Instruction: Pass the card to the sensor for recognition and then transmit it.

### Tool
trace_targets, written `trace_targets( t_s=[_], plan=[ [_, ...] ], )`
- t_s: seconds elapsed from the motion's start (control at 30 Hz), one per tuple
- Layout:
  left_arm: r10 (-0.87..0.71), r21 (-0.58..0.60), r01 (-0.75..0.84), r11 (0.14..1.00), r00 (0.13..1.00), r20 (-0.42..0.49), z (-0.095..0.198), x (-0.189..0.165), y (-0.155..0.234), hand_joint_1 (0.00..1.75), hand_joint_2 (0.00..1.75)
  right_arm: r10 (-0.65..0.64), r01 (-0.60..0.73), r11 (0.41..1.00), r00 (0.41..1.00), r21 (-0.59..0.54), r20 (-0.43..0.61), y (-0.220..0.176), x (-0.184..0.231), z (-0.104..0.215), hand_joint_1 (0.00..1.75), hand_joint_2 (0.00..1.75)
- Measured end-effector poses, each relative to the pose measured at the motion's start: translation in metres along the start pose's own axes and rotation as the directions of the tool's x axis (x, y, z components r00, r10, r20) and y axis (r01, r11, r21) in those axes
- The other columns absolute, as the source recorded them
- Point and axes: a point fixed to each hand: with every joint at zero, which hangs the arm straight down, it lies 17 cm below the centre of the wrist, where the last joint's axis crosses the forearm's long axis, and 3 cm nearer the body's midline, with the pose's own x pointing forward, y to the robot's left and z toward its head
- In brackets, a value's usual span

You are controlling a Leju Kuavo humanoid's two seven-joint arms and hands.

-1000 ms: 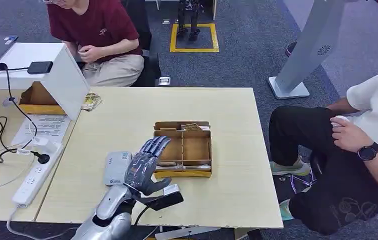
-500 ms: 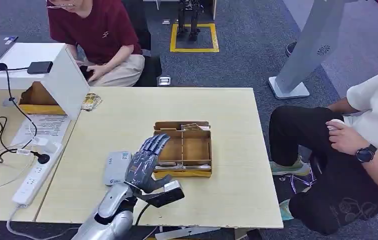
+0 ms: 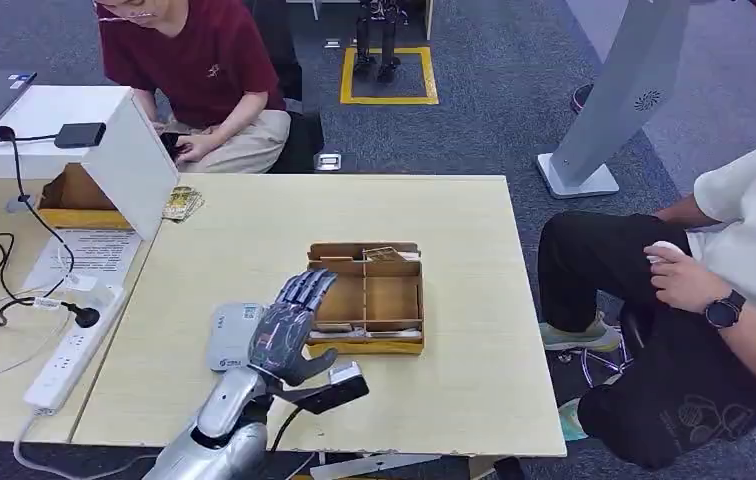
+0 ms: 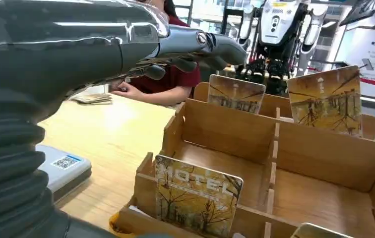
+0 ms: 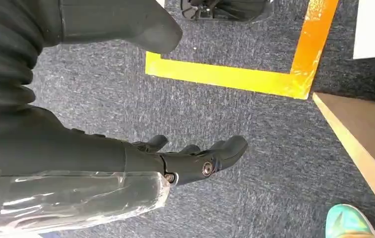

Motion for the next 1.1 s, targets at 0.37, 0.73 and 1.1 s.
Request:
trace_targets(
  t_s=[0.37, 0.73, 1.1],
  plan=[
    [0.01, -0.01, -0.011, 1.0, 1.0, -0.027, 0.001, -0.007, -0.005, 0.0, 1.75, 0.002, -0.002, 1.0, 1.0, 0.001, 0.004, 0.0, 0.001, 0.0, 0.0, 1.75],
    [0.031, -0.013, -0.031, 0.999, 0.999, -0.044, 0.001, -0.012, -0.007, 0.0, 1.75, 0.002, -0.002, 1.0, 1.0, -0.001, 0.006, 0.0, 0.002, 0.0, 0.0, 1.75],
    [0.086, -0.017, -0.087, 0.996, 0.995, -0.043, -0.002, -0.007, -0.007, 0.0, 1.75, -0.001, 0.001, 1.0, 1.0, -0.005, 0.009, -0.001, 0.004, 0.0, 0.0, 1.75]
  ],
)
